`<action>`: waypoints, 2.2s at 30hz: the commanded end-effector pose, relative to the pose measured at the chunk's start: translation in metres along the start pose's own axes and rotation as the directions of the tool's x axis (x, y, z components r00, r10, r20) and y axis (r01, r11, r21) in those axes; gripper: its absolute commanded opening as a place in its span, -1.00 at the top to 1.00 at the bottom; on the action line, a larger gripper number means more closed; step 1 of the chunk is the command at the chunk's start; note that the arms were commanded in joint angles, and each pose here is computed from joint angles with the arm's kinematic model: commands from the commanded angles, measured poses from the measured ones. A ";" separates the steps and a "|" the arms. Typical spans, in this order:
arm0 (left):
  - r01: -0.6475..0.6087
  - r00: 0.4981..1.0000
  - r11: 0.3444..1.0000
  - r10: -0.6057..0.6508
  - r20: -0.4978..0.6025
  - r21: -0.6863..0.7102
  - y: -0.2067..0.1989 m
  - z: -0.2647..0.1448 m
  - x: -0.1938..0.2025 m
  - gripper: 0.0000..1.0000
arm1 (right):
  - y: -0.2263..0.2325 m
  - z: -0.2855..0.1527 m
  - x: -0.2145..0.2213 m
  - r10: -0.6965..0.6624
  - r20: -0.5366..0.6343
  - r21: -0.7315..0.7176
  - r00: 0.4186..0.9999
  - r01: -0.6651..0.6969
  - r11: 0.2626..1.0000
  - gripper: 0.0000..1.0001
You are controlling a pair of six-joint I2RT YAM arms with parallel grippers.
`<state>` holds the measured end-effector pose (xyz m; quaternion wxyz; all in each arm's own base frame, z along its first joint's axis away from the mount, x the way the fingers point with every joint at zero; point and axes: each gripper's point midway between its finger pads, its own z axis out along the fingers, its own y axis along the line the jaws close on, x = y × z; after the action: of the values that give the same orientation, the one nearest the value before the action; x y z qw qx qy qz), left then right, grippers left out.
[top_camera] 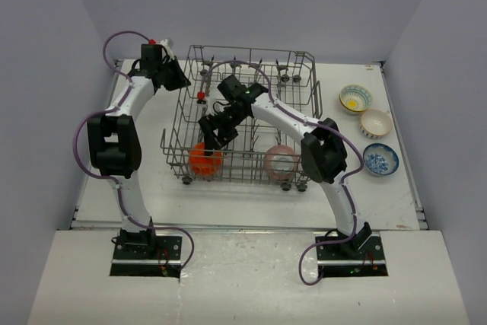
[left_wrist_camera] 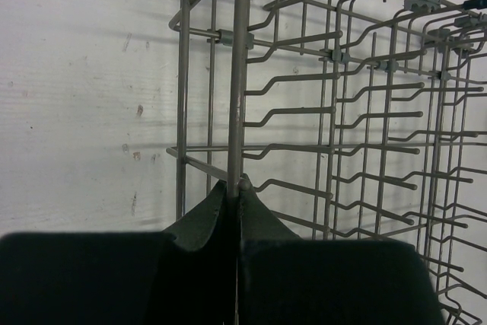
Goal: Unload the bowls from the dish rack
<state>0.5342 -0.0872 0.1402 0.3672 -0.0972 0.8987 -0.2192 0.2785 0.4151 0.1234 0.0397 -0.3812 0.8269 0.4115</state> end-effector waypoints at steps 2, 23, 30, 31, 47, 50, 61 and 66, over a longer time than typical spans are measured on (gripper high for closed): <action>0.075 0.976 0.974 -0.116 -0.184 -0.215 0.066 0.007 0.060 1.00 | 0.010 0.028 0.045 0.026 -0.145 0.006 0.989 -0.026 1.000 -0.68; 0.078 0.976 0.973 -0.119 -0.181 -0.217 0.065 0.007 0.057 1.00 | 0.095 0.018 0.044 0.024 -0.118 -0.375 0.993 -0.067 0.924 -0.24; 0.079 0.976 0.972 -0.120 -0.180 -0.221 0.066 0.007 0.059 1.00 | 0.107 0.013 0.042 0.029 -0.121 -0.422 0.992 -0.078 0.903 0.21; 0.077 0.977 0.972 -0.118 -0.178 -0.223 0.066 0.006 0.058 1.00 | 0.107 0.013 0.041 0.025 -0.118 -0.416 0.993 -0.072 0.906 0.21; 0.077 0.977 0.972 -0.118 -0.178 -0.223 0.066 0.007 0.057 1.00 | 0.066 0.023 0.032 -0.005 -0.035 -0.169 0.999 -0.001 0.986 -0.22; 0.077 0.976 0.971 -0.120 -0.182 -0.225 0.067 0.008 0.058 1.00 | 0.061 0.029 0.022 0.016 -0.008 -0.153 1.000 -0.017 0.988 -0.22; 0.072 0.974 0.971 -0.118 -0.192 -0.230 0.069 0.007 0.063 1.00 | 0.072 0.027 -0.021 -0.020 0.126 -0.182 0.992 0.043 0.982 -0.14; 0.072 0.976 0.972 -0.115 -0.183 -0.226 0.068 0.008 0.060 1.00 | 0.078 0.025 -0.022 -0.024 0.128 -0.210 0.992 0.051 0.976 -0.08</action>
<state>0.5250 -0.0840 0.1387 0.3460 -0.0969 0.9062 -0.2229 0.2365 0.4636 0.1264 0.0285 -0.3564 0.7973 0.4863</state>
